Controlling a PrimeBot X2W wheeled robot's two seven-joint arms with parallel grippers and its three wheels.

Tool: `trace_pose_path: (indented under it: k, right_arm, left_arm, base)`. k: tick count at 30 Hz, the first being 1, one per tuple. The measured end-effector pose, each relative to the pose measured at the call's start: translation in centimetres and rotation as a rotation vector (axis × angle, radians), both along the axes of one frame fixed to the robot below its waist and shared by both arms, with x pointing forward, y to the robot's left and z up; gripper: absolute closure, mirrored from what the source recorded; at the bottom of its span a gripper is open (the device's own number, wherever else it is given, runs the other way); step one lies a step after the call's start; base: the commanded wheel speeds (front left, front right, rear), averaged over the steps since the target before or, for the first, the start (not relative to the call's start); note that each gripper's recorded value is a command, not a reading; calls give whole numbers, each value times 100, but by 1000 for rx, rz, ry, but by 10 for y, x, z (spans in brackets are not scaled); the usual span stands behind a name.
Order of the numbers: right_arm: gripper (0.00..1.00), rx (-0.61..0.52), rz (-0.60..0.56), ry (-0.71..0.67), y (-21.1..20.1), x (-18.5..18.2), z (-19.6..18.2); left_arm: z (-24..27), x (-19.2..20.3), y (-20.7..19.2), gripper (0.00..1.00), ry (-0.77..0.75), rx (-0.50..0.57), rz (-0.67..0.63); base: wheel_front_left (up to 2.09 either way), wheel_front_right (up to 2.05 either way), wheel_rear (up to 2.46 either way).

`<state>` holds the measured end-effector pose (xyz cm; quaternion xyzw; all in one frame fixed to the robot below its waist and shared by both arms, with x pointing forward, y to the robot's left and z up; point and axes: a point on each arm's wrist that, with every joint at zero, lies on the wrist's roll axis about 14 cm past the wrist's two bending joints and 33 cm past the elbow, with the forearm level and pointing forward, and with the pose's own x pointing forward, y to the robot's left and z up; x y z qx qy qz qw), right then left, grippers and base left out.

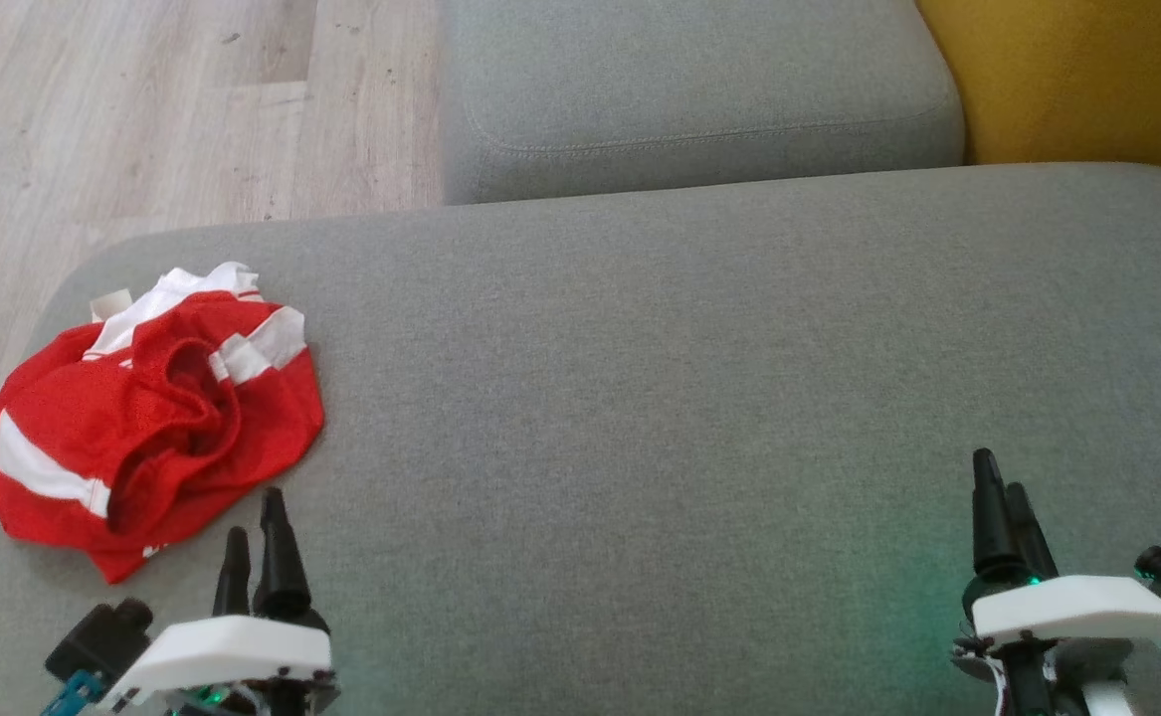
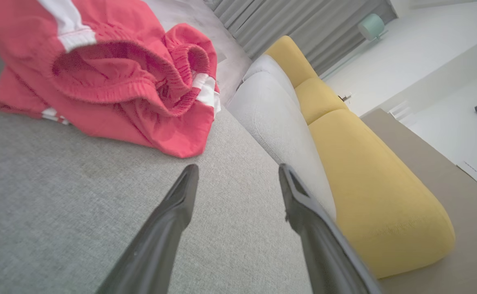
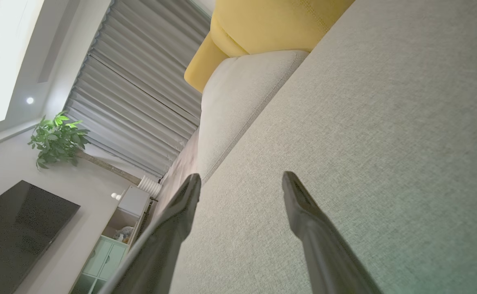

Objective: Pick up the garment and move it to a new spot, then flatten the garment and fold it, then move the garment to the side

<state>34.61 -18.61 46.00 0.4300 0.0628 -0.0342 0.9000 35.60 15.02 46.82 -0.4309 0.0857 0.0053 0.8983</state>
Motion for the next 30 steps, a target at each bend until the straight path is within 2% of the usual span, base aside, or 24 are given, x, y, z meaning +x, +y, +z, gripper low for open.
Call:
trace_pose_path:
  k: [30]
  right_arm:
    - [0, -388, 104, -104, 22, 1, 21]
  left_arm:
    - [24, 0, -22, 0, -140, 361, -71]
  base:
    - [0, 0, 0]
